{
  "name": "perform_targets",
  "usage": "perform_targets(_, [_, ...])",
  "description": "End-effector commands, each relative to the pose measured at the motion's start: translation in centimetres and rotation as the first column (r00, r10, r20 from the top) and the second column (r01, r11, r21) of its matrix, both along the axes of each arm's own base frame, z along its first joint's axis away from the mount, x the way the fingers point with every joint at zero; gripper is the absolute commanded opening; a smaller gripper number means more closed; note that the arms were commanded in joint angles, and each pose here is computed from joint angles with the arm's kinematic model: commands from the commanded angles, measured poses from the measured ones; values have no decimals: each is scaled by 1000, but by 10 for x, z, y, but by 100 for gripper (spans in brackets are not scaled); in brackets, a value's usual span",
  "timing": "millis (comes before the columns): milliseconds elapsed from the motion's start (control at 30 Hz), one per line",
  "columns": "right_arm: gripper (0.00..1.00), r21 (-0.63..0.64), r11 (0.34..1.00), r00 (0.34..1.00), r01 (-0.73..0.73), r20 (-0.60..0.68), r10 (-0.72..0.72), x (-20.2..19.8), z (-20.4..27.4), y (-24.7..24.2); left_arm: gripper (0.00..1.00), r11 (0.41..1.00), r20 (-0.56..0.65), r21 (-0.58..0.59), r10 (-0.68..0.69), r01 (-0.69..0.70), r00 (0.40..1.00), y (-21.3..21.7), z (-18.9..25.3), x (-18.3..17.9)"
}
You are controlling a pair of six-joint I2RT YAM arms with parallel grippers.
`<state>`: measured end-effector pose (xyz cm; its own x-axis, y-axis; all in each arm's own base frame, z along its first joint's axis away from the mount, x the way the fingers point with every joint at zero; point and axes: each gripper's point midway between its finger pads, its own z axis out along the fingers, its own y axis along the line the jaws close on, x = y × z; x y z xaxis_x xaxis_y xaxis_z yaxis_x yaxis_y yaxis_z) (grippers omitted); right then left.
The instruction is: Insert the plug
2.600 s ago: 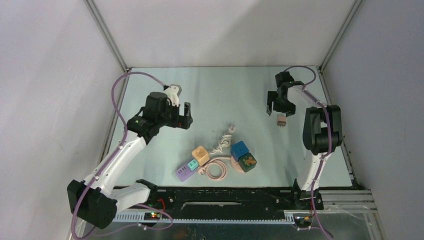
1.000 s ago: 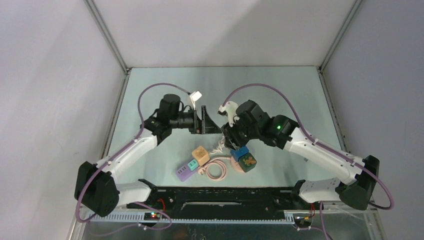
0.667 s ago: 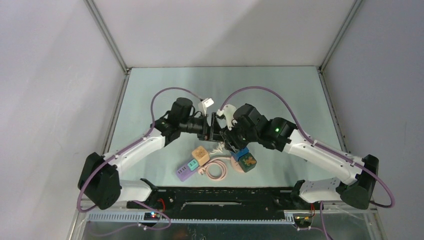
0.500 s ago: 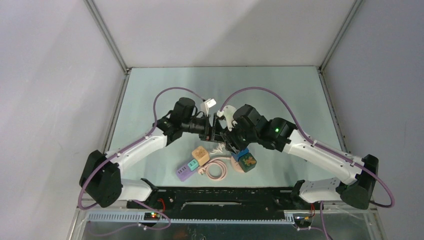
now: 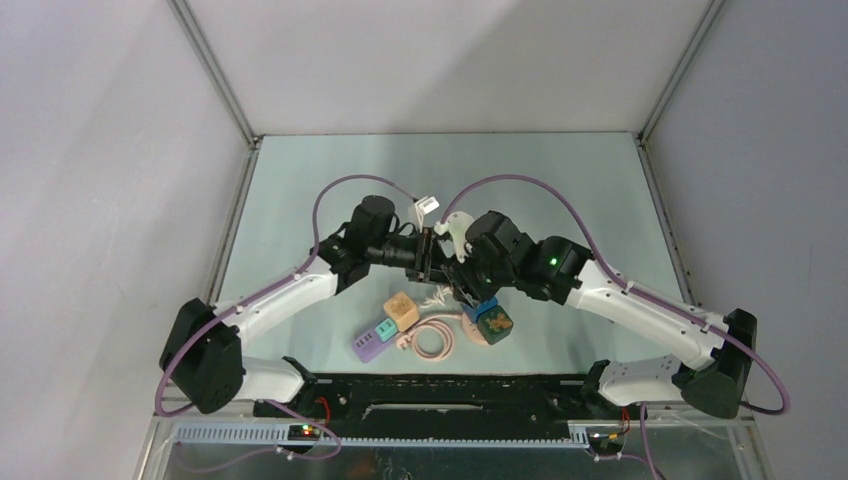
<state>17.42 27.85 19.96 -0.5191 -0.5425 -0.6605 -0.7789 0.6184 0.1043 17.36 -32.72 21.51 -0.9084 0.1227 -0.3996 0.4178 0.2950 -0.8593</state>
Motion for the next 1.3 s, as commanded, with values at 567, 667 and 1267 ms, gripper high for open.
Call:
perform_targets(567, [80,168,951,949,259,137,-283,60,28,-13,0,984,121,9,173,-175,977,14,7,58])
perform_targets(667, [86,185,945,948,270,120,-294,63,29,-20,0,967,196,70,227,-244,954,31,1,79])
perform_targets(1267, [95,261,890,925,374,-28,-380,48,5,-84,0,787,724,310,168,-533,669,156,29,85])
